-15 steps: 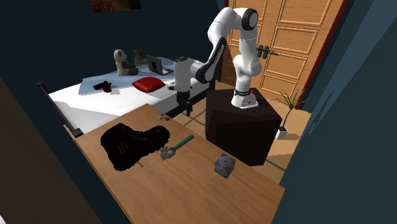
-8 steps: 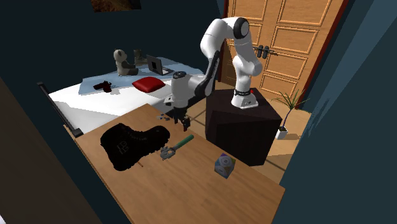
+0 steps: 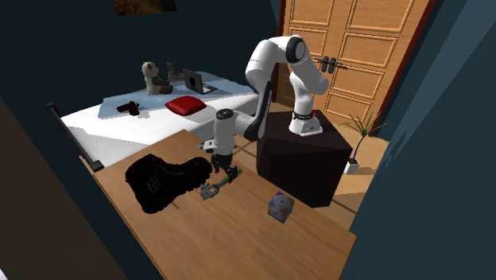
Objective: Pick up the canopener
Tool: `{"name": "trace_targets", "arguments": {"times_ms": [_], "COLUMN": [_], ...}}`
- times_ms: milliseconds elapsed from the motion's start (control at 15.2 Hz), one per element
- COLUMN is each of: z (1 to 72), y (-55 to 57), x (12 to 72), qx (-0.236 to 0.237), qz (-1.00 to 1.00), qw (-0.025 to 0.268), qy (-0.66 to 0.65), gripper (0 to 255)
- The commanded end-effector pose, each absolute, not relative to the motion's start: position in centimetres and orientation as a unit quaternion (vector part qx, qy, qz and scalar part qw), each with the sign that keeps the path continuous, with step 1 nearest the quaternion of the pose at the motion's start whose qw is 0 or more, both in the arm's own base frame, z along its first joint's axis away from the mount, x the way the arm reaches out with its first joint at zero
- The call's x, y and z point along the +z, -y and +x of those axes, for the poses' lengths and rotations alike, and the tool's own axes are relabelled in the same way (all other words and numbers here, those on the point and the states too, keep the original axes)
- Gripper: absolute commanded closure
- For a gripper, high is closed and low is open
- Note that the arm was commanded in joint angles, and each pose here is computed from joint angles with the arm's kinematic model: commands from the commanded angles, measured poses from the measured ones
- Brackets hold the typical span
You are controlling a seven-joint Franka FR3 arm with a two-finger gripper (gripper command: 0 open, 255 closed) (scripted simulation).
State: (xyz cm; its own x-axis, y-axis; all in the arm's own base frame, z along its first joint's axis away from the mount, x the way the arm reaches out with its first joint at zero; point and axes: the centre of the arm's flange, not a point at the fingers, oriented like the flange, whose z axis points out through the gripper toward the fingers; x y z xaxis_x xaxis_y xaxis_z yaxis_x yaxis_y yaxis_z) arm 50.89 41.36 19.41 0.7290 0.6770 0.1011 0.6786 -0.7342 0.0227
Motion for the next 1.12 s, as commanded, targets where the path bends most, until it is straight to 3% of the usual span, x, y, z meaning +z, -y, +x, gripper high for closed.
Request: {"name": "trace_targets", "arguments": {"times_ms": [0, 396, 462, 1056], "z": [51.1, 51.0, 51.1, 51.1], "y": [-41.5, -41.5, -41.5, -41.5], "x": [18.0, 15.6, 15.6, 15.6], "qx": [-0.052, -0.052, -0.052, -0.052], "qz": [-0.929, -0.929, -0.929, -0.929], "qw": [0.008, 0.008, 0.008, 0.008], "qy": [0.367, 0.367, 0.367, 0.367], "gripper": [0, 0, 255, 255]}}
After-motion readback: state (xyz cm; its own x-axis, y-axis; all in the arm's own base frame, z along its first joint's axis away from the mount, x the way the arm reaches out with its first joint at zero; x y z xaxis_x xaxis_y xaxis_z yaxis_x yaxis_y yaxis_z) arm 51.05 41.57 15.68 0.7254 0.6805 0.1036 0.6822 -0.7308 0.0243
